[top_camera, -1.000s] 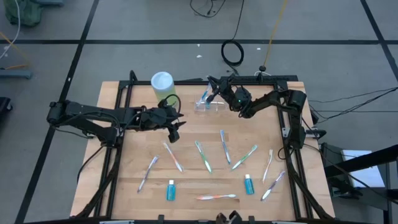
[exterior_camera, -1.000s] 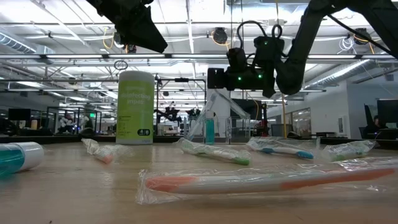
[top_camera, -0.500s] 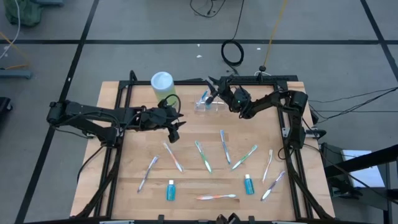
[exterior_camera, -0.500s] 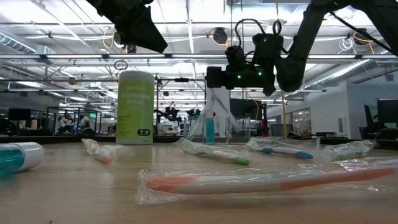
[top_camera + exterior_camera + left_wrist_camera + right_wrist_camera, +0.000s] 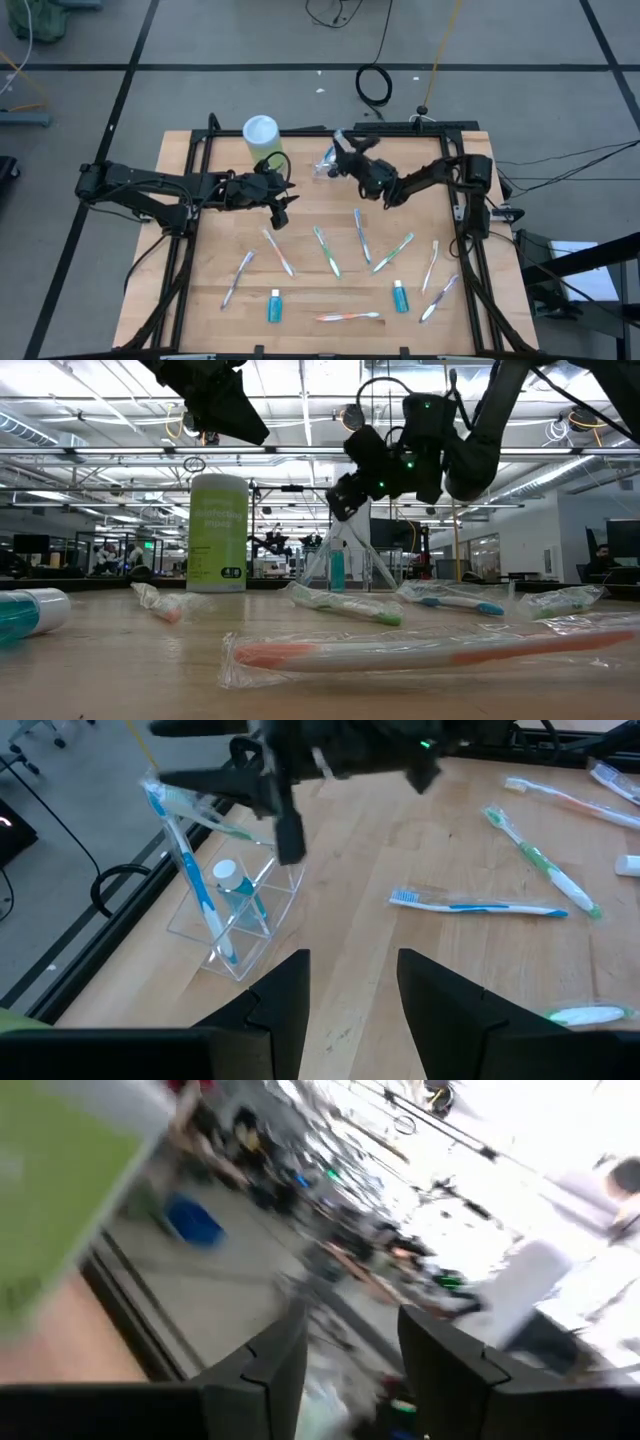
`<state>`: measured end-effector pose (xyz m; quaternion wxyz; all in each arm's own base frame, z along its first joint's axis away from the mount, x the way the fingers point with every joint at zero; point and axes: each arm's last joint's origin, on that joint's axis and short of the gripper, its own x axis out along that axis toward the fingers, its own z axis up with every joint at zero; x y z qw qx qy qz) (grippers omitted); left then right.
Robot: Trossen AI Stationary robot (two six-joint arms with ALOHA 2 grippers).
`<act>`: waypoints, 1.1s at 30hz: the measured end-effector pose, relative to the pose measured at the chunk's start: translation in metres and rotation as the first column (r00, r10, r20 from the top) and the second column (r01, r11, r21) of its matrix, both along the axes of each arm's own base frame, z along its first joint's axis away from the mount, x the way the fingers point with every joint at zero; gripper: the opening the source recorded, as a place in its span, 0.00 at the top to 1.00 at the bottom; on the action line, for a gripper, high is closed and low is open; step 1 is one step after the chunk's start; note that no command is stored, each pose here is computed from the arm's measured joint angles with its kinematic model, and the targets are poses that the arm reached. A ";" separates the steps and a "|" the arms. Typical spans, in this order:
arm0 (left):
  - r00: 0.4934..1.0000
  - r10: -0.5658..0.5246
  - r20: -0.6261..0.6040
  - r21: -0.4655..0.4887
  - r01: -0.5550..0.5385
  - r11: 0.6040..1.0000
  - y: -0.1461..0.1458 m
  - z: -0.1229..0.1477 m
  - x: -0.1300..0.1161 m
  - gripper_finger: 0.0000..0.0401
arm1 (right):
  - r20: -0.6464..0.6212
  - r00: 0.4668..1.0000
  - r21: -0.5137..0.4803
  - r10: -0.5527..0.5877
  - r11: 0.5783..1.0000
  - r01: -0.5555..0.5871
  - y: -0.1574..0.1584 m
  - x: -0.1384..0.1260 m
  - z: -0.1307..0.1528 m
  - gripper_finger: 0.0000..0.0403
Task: Pick & Place toothbrushing station
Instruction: Put the top left orange toothbrush into the transparent organizer
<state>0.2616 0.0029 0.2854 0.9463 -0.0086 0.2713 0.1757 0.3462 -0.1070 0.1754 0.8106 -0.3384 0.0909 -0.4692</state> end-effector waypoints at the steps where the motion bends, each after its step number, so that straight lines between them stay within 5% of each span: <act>1: 1.000 0.001 0.000 0.000 -0.001 1.000 0.000 0.000 0.000 0.60 | -0.070 0.997 -0.022 -0.034 0.999 0.033 0.005 0.001 -0.002 0.61; 5: 1.000 0.009 0.006 -0.014 -0.008 1.000 0.000 0.000 0.000 0.60 | -0.330 0.932 -0.079 -0.149 0.988 0.130 0.030 0.004 -0.006 0.61; 8: 1.000 0.019 0.011 -0.029 -0.018 0.999 0.000 0.000 0.000 0.60 | -0.466 0.875 -0.063 -0.135 0.991 0.119 0.050 0.003 -0.007 0.61; 14: 0.999 0.037 0.016 -0.064 -0.036 0.997 -0.001 -0.001 0.000 0.60 | -0.404 0.910 0.147 0.097 0.988 -0.041 0.083 -0.012 0.020 0.61; 17: 0.999 0.038 -0.020 -0.088 -0.039 0.995 -0.004 -0.004 -0.003 0.60 | -0.268 0.905 0.331 0.330 0.914 -0.236 0.096 -0.022 0.038 0.61; 20: 0.995 -0.025 -0.097 -0.151 0.010 0.988 -0.008 -0.010 -0.007 0.60 | -0.103 0.842 0.501 0.530 0.759 -0.417 0.103 -0.034 0.056 0.62; 24: 0.971 -0.103 -0.217 -0.280 0.039 0.959 -0.014 -0.020 -0.016 0.60 | 0.031 0.776 0.611 0.630 0.603 -0.514 0.107 -0.046 0.070 0.62; 29: 0.920 0.067 -0.386 -0.401 -0.233 0.886 -0.012 -0.032 -0.033 0.60 | 0.111 0.790 0.638 0.602 0.566 -0.521 0.107 -0.052 0.079 0.62; 33: 0.835 0.223 -0.504 -0.451 -0.474 0.756 -0.006 -0.038 -0.045 0.60 | 0.105 0.789 0.635 0.606 0.570 -0.522 0.107 -0.053 0.079 0.63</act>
